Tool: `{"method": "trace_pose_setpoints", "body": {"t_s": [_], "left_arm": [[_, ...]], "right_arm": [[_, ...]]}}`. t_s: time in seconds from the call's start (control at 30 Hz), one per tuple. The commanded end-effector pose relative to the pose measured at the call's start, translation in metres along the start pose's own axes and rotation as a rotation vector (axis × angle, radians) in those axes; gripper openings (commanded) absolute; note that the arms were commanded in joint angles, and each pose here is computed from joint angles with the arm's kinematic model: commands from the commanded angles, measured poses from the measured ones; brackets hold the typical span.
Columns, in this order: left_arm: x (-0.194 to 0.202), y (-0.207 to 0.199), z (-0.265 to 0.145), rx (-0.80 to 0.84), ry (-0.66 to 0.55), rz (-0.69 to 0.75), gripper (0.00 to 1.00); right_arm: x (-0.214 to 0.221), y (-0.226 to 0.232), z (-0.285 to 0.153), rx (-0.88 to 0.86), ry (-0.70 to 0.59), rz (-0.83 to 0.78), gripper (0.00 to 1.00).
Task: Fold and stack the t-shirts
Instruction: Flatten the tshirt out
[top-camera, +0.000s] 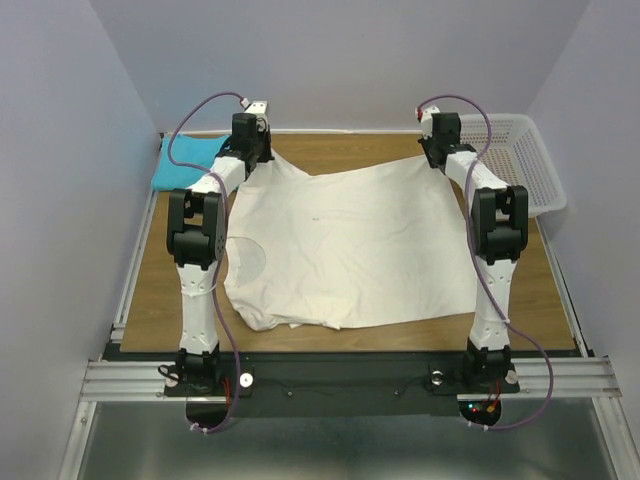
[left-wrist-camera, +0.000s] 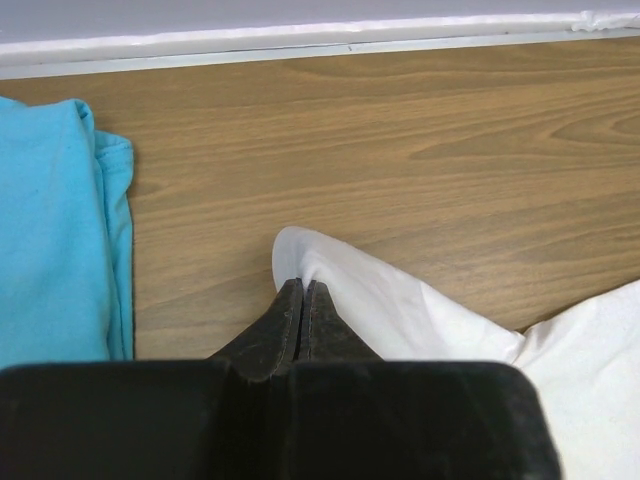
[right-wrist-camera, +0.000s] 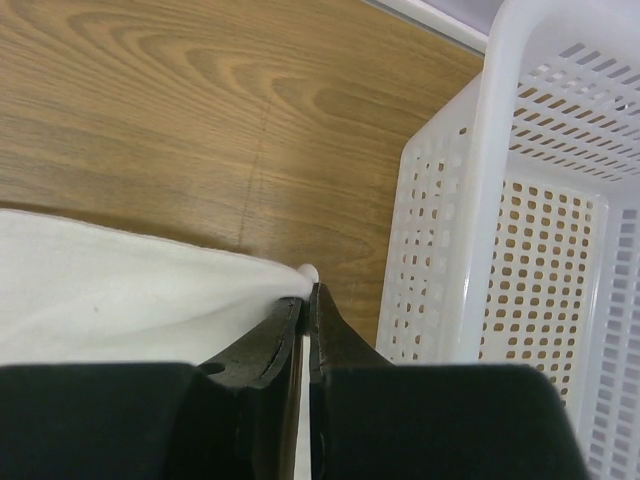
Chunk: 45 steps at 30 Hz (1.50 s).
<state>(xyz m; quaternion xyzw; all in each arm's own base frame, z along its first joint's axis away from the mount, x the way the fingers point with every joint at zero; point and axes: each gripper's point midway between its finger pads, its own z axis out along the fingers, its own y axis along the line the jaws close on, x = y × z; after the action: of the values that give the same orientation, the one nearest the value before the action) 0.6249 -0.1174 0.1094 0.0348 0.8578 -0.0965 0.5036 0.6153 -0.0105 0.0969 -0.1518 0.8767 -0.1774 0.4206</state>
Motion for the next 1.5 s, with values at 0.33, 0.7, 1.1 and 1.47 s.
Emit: {"method": "trace_pose_setpoints", "body": {"t_s": [0.33,0.7,1.1,1.47], "left_arm": [[-0.084,-0.021,-0.054,0.083,-0.200,0.063,0.00],[-0.154,-0.057,-0.222,0.213,-0.553,0.174,0.00],[-0.010,-0.113,-0.326,0.590,-0.313,0.060,0.00],[0.159,-0.156,-0.357,0.668,0.282,-0.290,0.00]], "right_arm": [[-0.057,-0.030,-0.050,-0.015,-0.185,0.100,0.01],[-0.122,-0.068,-0.214,-0.095,-0.490,0.086,0.01],[0.015,0.018,-0.297,-0.423,-0.378,-0.121,0.00],[0.163,0.056,-0.308,-0.467,-0.152,-0.337,0.01]]}}
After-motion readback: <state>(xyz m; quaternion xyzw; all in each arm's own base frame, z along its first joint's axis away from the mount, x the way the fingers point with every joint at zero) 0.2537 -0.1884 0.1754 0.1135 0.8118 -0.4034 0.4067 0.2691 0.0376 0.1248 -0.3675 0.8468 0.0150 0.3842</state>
